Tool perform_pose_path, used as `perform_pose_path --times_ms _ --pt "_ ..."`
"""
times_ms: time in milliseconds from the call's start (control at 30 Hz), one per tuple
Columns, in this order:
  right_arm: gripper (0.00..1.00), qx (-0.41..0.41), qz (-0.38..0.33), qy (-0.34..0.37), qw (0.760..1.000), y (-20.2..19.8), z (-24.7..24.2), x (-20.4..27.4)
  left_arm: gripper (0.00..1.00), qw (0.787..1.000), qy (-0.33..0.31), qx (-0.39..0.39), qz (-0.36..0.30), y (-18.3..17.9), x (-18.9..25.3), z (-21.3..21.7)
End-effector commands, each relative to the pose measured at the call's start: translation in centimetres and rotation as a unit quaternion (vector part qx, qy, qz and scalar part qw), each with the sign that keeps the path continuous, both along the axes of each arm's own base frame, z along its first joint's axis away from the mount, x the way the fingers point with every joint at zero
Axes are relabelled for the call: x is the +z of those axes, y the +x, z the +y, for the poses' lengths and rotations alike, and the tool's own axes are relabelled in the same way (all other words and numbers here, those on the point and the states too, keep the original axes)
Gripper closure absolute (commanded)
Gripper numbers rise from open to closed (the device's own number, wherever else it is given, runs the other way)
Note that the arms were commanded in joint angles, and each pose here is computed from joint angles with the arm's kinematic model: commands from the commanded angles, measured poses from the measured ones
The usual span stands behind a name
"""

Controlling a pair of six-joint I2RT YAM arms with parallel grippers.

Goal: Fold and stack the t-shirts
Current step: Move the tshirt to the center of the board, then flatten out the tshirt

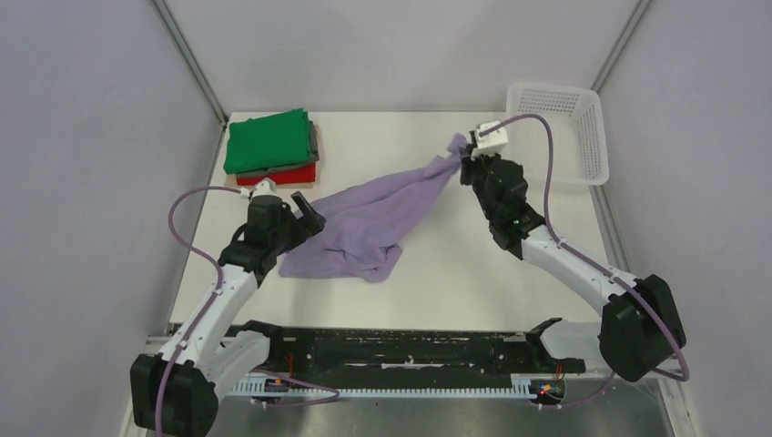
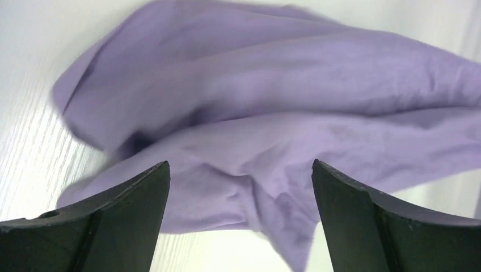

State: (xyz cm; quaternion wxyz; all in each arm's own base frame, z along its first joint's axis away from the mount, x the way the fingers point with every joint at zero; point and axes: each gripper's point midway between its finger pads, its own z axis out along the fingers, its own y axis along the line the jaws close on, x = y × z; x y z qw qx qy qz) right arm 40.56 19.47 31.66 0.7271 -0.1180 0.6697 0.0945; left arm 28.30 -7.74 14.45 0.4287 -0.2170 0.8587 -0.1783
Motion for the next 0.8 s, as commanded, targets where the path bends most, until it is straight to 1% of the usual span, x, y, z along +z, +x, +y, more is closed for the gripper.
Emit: perform_pose_path --times_ms 0,100,267,467,500,533,567,633,667,733,767 --pt "1.0 -0.158 0.049 0.03 0.986 -1.4 -8.7 -6.4 0.0 0.995 0.004 0.03 0.091 -1.7 -4.0 0.7" --pt "1.0 -0.186 0.091 0.028 0.978 -2.4 -11.0 -10.2 0.0 0.99 0.012 0.049 0.129 -2.5 -5.9 1.2" --pt "1.0 -0.218 0.104 0.019 0.97 -3.5 -12.9 -12.1 0.0 0.982 0.026 0.075 0.169 -3.6 -8.4 2.1" --pt "1.0 -0.209 0.106 0.012 0.972 -3.6 -12.7 -12.8 0.0 0.984 0.022 0.08 0.158 -1.4 -9.8 1.7" --pt "1.0 -0.208 0.108 0.01 0.972 -3.6 -12.6 -12.9 0.01 0.984 0.021 0.078 0.16 -1.0 -10.1 1.5" --pt "1.0 -0.209 0.108 0.009 0.972 -3.5 -12.7 -12.9 0.04 0.984 0.02 0.074 0.163 -0.7 -10.3 1.3" --pt "1.0 -0.208 0.108 0.009 0.972 -3.5 -12.6 -12.9 0.1 0.982 0.022 0.072 0.17 -0.4 -10.7 1.2" --pt "1.0 -0.206 0.107 0.009 0.973 -3.5 -12.6 -12.8 0.28 0.981 0.027 0.07 0.181 0.3 -11.1 1.1" --pt "1.0 -0.206 0.106 0.009 0.973 -3.6 -12.6 -12.7 0.43 0.98 0.03 0.071 0.186 0.6 -11.3 1.1" --pt "1.0 -0.205 0.103 0.01 0.973 -3.6 -12.6 -12.5 0.71 0.981 0.034 0.073 0.178 1.5 -11.0 1.1" --pt "1.0 -0.205 0.1 0.013 0.974 -3.7 -12.6 -12.2 0.93 0.981 0.035 0.078 0.173 1.9 -10.6 1.2"
